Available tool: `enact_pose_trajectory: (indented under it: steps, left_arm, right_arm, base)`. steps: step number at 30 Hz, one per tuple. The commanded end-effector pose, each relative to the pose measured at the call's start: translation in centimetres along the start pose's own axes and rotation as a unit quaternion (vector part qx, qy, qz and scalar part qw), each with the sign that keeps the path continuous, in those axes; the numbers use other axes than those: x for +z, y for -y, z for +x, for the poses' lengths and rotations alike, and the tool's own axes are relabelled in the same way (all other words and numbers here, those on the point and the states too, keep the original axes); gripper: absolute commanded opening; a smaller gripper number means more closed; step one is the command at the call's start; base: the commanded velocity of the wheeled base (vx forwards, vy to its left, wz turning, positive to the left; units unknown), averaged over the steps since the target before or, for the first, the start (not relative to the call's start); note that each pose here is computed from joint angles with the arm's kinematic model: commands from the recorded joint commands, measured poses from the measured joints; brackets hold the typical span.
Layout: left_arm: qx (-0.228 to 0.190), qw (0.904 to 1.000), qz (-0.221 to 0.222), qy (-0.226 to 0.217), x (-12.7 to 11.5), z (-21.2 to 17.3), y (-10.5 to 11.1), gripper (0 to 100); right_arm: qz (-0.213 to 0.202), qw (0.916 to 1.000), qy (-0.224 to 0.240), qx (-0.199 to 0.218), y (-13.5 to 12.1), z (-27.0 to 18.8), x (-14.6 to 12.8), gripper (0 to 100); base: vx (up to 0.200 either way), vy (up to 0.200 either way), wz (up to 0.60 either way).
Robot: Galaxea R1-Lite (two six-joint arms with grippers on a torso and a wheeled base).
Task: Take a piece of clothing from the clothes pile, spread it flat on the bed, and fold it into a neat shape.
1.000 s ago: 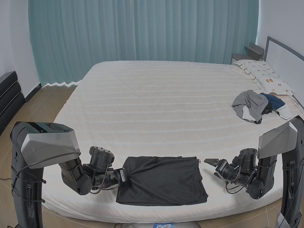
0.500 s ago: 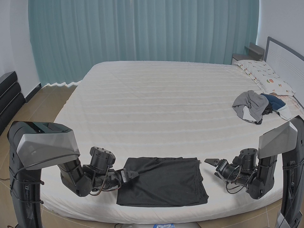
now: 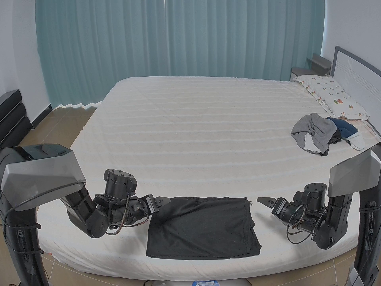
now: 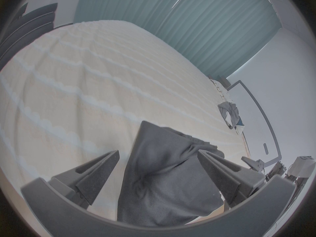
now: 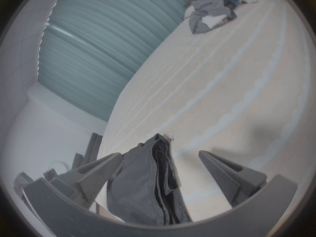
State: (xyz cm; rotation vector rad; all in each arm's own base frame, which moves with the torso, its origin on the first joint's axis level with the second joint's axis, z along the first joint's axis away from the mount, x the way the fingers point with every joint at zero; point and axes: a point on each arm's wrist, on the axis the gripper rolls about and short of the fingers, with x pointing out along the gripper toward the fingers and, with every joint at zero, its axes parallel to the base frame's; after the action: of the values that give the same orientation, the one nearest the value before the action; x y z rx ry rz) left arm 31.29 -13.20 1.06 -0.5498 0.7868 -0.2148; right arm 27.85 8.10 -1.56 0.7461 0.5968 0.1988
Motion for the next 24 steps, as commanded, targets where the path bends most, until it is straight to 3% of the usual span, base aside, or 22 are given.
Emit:
enact_pose_trajectory:
  steps: [1,6,10,14,17,18,20,24]
  left_arm:
    - [0.02,0.9956,-0.006,0.091,2.3,-4.8,0.8,100]
    - [0.018,0.9878,-0.003,0.155,3.0,-9.5,1.9,100]
    - [-0.007,0.9757,0.033,0.216,3.1,-15.7,2.8,100]
    - [0.026,0.954,0.039,0.296,2.9,-19.6,2.8,100]
    - [0.044,0.9444,0.044,0.323,2.3,-21.3,2.3,100]
    - [0.049,0.9364,0.051,0.344,1.9,-22.7,2.1,100]
    - [0.049,0.9332,0.055,0.352,1.7,-23.3,2.1,100]
    - [0.072,0.9202,0.072,0.378,0.3,-27.0,1.3,100]
  right_arm:
    - [-0.059,0.9968,0.051,0.017,-3.1,-5.6,1.2,100]
    - [-0.102,0.9898,0.099,0.011,-3.9,-9.8,1.9,100]
    - [-0.122,0.9792,0.16,0.029,-5.4,-14.2,2.9,100]
    - [-0.158,0.9691,0.188,0.019,-5.9,-18.0,3.1,100]
    - [-0.177,0.9634,0.2,0.023,-6.1,-20.2,2.8,100]
    - [-0.193,0.9593,0.205,0.023,-6.1,-21.8,2.4,100]
    - [-0.2,0.958,0.205,0.02,-6.0,-22.3,2.2,100]
    - [-0.245,0.9443,0.219,0.0,-5.3,-26.8,0.8,100]
  base:
    - [0.0,0.0,0.0]
    - [0.0,0.0,0.0]
    - [0.0,0.0,0.0]
    - [0.0,0.0,0.0]
    - [0.0,0.0,0.0]
    - [0.0,0.0,0.0]
    - [0.0,0.0,0.0]
    - [0.0,0.0,0.0]
